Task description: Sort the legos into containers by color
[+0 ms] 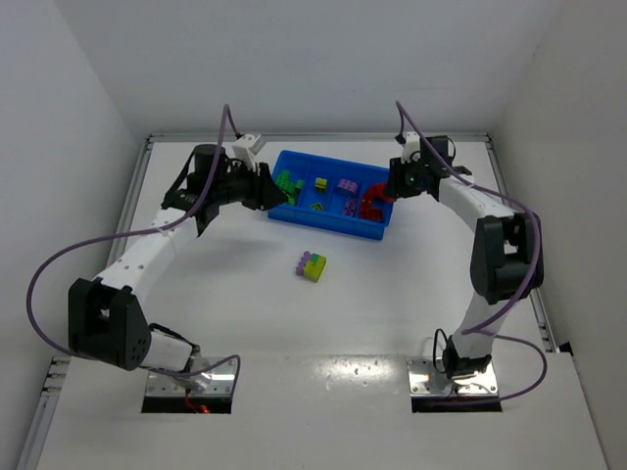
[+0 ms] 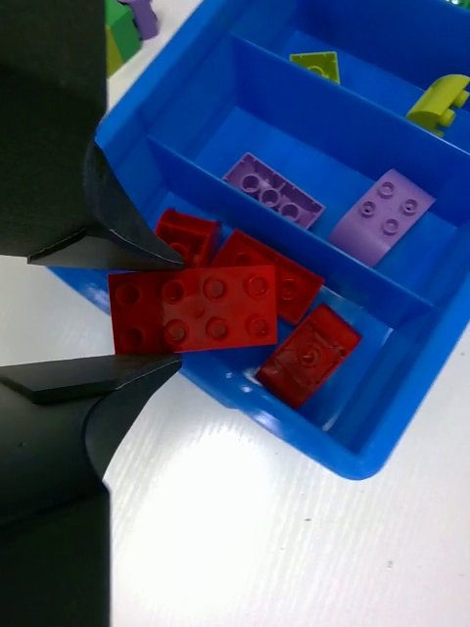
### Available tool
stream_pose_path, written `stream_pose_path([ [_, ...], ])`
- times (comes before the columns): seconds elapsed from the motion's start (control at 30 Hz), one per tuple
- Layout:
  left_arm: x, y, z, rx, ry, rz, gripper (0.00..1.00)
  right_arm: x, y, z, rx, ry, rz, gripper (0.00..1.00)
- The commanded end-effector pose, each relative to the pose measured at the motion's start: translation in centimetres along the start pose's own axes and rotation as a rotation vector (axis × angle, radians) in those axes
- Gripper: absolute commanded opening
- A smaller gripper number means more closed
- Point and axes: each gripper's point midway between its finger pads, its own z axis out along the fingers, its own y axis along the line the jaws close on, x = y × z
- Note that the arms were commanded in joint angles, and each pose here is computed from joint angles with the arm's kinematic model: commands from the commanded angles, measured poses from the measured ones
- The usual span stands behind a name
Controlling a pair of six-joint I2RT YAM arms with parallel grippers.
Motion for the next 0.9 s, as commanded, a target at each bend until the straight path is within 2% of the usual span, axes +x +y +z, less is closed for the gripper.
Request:
stream_pose_path([
  [0.0, -2.0, 1.8, 0.4, -0.076, -0.029, 0.040, 0.00, -2.2, -0.3, 0.4, 0.045, -0.040, -0.053, 0.06],
  [0.17, -1.3, 3.9, 2.5, -0.108, 0.020, 0.028, 0.00, -2.1, 0.7, 1.3, 0.019, -0.034, -0.057, 0.07],
  [0.23, -1.1, 4.8, 3.4, -0.120, 0.036, 0.017, 0.00, -2.3, 1.4, 1.7, 0.015, -0.033, -0.061, 0.12],
  [0.27, -1.0, 5.0, 3.8, -0.121, 0.042, 0.023, 0.00, -1.7, 1.2, 1.9, 0.023, -0.014, -0.056, 0.20],
  [0.3, -1.8, 5.3, 4.0, -0.129, 0.025, 0.033, 0.00, -2.0, 0.7, 1.7, 0.052, -0.014, -0.055, 0.42],
  [0.33, -1.4, 5.8, 4.7, -0.132, 0.040, 0.024, 0.00, -2.3, 1.2, 1.8, 0.056, -0.013, -0.054, 0.50],
  [0.4, -2.6, 6.5, 5.3, -0.151, 0.027, 0.042, 0.00, -1.7, 1.0, 2.0, 0.068, 0.005, -0.050, 0.66],
  [0.5, -3.3, 8.0, 7.1, -0.170, 0.031, 0.052, 0.00, -2.5, 1.7, 0.8, 0.062, -0.035, -0.066, 0.77],
  [0.7, -5.2, 11.0, 10.0, -0.236, 0.014, 0.081, 0.00, -3.7, 4.0, -2.6, -0.005, -0.095, -0.052, 0.77],
  [0.87, -4.2, 14.4, 13.4, -0.303, 0.051, 0.076, 0.00, -5.0, 6.4, -7.6, -0.066, -0.176, -0.071, 0.78],
])
